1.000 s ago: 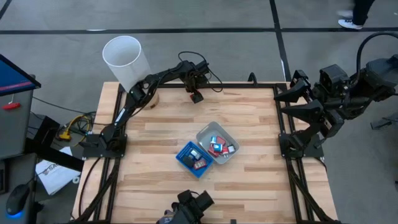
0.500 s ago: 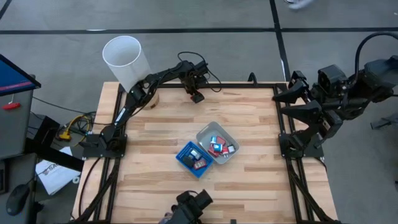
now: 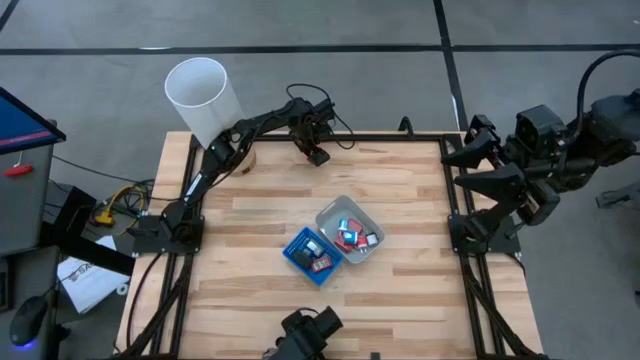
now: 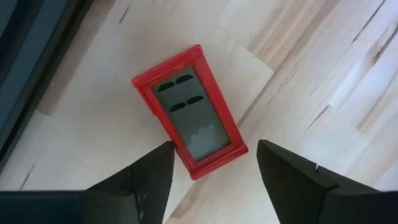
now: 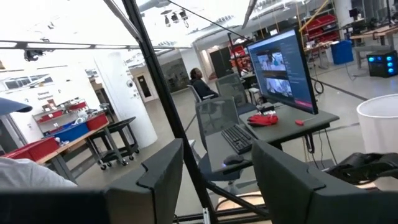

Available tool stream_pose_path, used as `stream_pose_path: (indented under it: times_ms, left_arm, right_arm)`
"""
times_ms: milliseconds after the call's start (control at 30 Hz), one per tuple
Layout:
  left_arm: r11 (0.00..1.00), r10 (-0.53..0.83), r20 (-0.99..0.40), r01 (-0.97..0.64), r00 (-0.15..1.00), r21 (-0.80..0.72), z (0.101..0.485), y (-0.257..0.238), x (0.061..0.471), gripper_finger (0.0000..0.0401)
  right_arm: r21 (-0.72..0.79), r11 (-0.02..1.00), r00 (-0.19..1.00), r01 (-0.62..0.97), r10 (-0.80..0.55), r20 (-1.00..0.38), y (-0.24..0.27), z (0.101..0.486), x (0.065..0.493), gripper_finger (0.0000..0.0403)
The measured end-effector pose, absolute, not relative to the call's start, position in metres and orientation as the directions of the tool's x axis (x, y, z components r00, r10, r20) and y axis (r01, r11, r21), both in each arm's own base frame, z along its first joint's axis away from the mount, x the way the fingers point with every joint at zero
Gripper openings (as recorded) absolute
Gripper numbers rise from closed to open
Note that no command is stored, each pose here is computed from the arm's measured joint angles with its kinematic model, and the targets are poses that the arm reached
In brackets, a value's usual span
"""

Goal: Pick & Place Office items
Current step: Put the red digital timer into the blue bin

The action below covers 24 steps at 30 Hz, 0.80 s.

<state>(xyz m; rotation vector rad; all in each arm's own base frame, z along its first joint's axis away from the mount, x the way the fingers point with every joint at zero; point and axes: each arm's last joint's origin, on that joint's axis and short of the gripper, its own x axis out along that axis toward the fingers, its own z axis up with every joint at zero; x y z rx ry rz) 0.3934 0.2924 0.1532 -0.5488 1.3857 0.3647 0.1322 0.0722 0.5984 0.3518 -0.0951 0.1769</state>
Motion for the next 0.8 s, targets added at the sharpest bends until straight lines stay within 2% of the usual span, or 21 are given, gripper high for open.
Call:
stream_pose_path:
  times_ms: [400,800]
  left_arm:
    - [0.797,-0.109,-0.978,-0.573,0.177,-0.192,0.153,0.284,0.399,0.0174]
    - [0.767,-0.093,-0.978,-0.613,0.189,-0.191,0.154,0.259,0.419,0.0207]
  right_arm:
    - [0.326,0.924,0.977,-0.201,0.166,0.13,0.074,0.599,0.131,0.0185]
    - [0.301,0.927,0.973,-0.224,0.193,0.13,0.074,0.599,0.131,0.0185]
